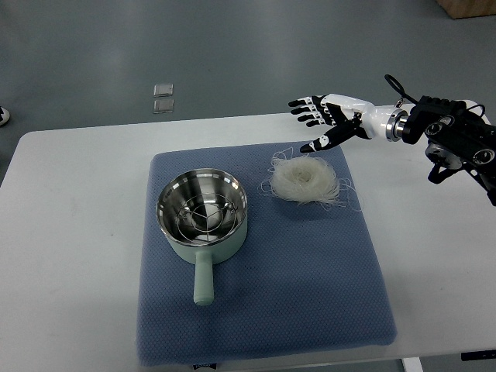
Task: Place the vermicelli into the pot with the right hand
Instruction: 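Lower the right hand onto the white vermicelli bundle beside the pot, then close the right hand fingers around the vermicelli bundle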
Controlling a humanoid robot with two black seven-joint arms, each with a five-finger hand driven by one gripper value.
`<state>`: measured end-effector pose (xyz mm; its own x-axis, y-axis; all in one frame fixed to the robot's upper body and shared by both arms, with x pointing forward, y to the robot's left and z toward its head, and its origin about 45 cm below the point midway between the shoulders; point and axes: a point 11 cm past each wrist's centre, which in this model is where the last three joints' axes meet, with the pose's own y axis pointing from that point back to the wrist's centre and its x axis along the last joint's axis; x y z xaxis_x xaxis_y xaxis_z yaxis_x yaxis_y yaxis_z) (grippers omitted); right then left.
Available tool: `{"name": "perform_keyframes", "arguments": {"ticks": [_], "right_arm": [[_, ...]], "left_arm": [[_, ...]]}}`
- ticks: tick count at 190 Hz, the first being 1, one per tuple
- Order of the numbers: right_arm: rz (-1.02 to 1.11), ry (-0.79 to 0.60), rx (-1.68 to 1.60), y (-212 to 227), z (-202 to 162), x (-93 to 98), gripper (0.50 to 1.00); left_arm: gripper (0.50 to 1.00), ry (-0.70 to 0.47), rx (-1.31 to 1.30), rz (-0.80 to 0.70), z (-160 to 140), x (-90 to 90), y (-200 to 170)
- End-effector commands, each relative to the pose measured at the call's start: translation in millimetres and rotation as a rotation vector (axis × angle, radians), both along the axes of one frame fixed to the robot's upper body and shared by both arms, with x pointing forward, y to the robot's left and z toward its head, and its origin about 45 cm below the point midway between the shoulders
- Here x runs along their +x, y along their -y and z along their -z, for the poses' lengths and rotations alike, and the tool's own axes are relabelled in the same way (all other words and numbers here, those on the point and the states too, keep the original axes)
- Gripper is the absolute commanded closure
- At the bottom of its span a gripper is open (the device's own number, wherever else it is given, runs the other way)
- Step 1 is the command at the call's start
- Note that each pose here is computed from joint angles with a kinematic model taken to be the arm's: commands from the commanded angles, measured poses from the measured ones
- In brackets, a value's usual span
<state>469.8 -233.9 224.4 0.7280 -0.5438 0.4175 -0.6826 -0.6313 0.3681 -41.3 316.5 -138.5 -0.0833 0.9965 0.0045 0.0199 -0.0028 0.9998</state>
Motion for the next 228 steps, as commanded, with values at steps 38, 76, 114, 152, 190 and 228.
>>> {"name": "perform_keyframes", "arguments": {"ticks": [38, 76, 114, 152, 190, 228], "right_arm": [[-0.344, 0.175, -0.418, -36.1, -0.3, -14.4, 0.574], [-0.427, 0.216, -0.559, -51.8, 19.2, -19.6, 0.574], [-0.397, 0.229, -0.578, -57.9, 33.5, -14.6, 0.574], [-0.393, 0.211, -0.578, -56.9, 43.7, -17.9, 0.574], [-0.399, 0.228, -0.615, -52.2, 52.2, -20.6, 0.581], [-0.381, 0.257, -0.616, -50.4, 51.4, -18.3, 0.742]], "left_arm": [[0.500, 0.000, -0.001, 0.000, 0.0, 0.0, 0.0], [0.500, 0.000, 0.001, 0.001, 0.0, -0.1, -0.2], [0.500, 0.000, -0.001, 0.001, 0.0, -0.1, 0.0], [0.500, 0.000, 0.001, 0.001, 0.0, -0.1, -0.2], [0.500, 0.000, 0.001, 0.001, 0.0, -0.1, -0.2], [0.500, 0.000, -0.001, 0.001, 0.0, -0.1, 0.0]]}}
